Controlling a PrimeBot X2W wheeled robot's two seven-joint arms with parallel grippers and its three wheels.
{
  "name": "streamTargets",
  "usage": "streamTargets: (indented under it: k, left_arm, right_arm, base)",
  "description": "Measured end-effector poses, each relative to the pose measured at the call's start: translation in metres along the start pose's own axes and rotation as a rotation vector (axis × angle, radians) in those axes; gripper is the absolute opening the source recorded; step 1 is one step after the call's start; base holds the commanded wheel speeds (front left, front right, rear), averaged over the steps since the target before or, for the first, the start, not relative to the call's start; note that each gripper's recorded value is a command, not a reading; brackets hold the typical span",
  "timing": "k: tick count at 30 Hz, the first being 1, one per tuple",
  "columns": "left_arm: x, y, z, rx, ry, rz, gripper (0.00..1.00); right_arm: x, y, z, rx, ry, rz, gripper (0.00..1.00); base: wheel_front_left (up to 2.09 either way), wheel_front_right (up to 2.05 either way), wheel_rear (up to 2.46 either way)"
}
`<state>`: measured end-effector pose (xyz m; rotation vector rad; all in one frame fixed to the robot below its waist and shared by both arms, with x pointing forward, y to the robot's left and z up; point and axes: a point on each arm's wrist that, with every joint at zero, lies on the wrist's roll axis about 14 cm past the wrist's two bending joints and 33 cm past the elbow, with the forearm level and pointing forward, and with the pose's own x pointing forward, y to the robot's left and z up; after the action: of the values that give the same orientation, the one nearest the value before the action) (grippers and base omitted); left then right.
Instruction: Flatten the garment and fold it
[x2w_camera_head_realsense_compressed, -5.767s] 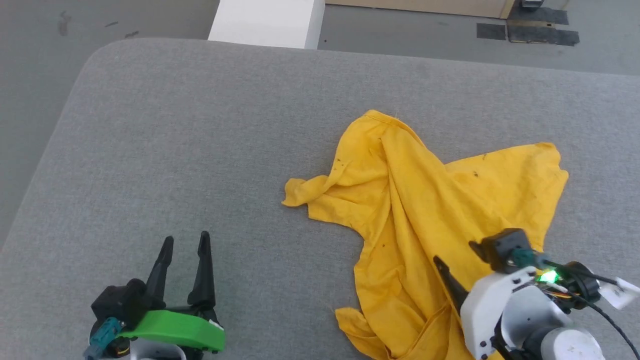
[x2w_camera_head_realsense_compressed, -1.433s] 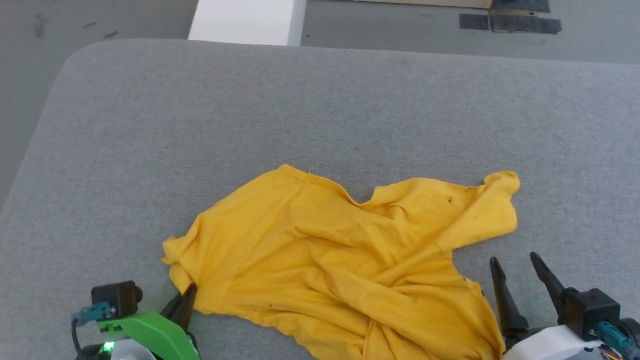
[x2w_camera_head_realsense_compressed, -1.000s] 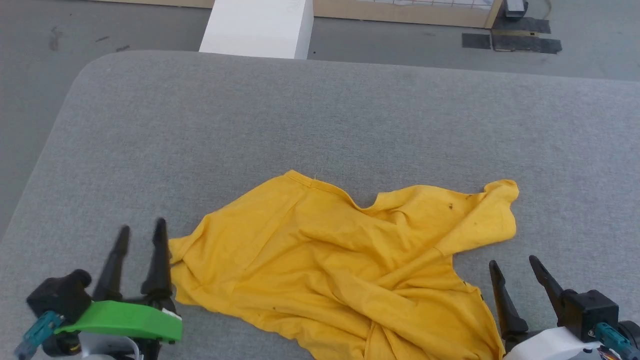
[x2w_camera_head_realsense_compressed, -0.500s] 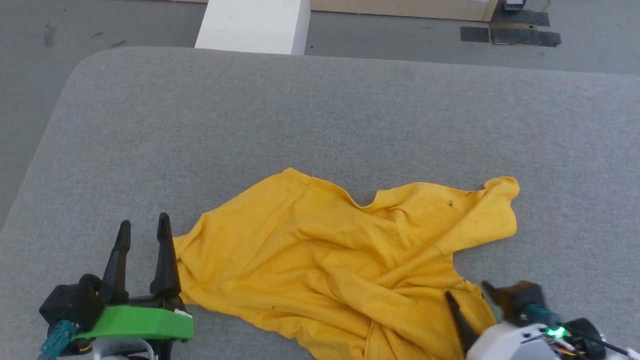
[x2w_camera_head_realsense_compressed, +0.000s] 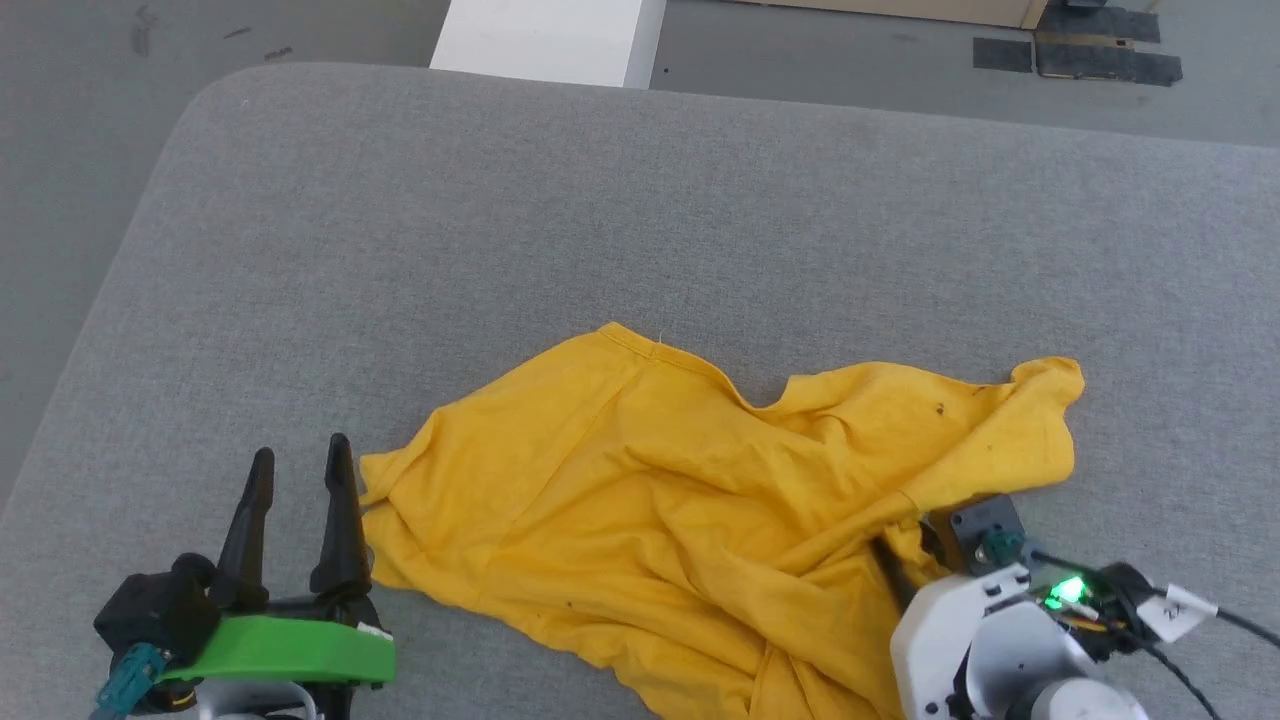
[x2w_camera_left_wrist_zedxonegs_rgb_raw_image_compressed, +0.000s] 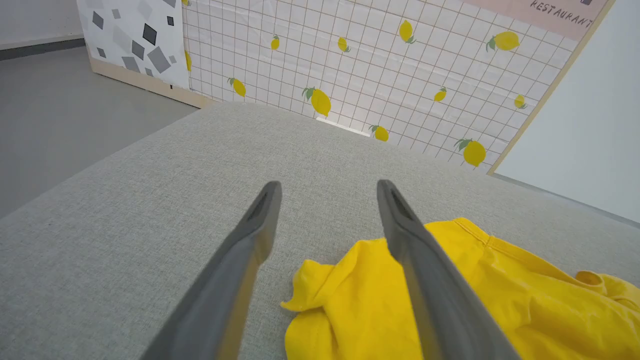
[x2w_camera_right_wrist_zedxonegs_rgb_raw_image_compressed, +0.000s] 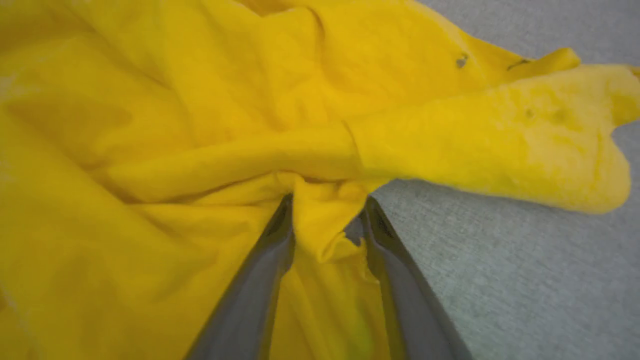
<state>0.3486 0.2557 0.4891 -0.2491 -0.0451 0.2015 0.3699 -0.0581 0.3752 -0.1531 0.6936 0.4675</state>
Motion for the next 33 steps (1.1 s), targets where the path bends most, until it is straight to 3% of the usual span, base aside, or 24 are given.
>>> streamTargets:
  k: [4, 7, 12, 18, 20, 21, 22, 26, 33]
  left_arm:
    - [0.003, -0.003, -0.002, 0.002, 0.004, -0.012, 1.0]
    - [0.007, -0.009, -0.004, -0.011, 0.005, -0.032, 1.0]
    - [0.01, -0.018, -0.009, -0.019, 0.015, -0.056, 1.0]
    - [0.013, -0.025, -0.015, -0.021, 0.029, -0.081, 1.0]
    - [0.013, -0.027, -0.016, -0.014, 0.034, -0.091, 1.0]
    - [0.013, -0.028, -0.017, -0.01, 0.035, -0.095, 1.0]
    - [0.012, -0.029, -0.017, -0.007, 0.035, -0.099, 1.0]
    - [0.011, -0.033, -0.015, -0.003, 0.033, -0.116, 1.0]
    - [0.005, -0.035, -0.012, 0.002, 0.03, -0.134, 1.0]
  right_arm:
    - [-0.004, -0.028, 0.01, 0.017, -0.032, -0.084, 0.0]
    - [-0.02, -0.073, 0.012, 0.044, -0.056, -0.223, 0.0]
    - [-0.06, -0.126, -0.021, 0.093, -0.003, -0.41, 0.0]
    - [-0.086, -0.132, -0.063, 0.188, 0.074, -0.446, 0.0]
    - [-0.087, -0.129, -0.065, 0.217, 0.056, -0.435, 0.47]
    - [-0.087, -0.128, -0.063, 0.223, 0.038, -0.432, 0.94]
    - [-0.087, -0.127, -0.06, 0.224, 0.02, -0.428, 1.0]
    - [-0.095, -0.133, -0.036, 0.219, -0.103, -0.448, 1.0]
    - [-0.129, -0.155, 0.044, 0.131, -0.478, -0.532, 1.0]
  base:
    - [0.0, 0.0, 0.0]
    - [0.0, 0.0, 0.0]
    - [0.0, 0.0, 0.0]
    - [0.0, 0.0, 0.0]
    - [0.0, 0.0, 0.0]
    - [0.0, 0.0, 0.0]
    - [0.0, 0.0, 0.0]
    - [0.0, 0.0, 0.0]
    - [0.0, 0.0, 0.0]
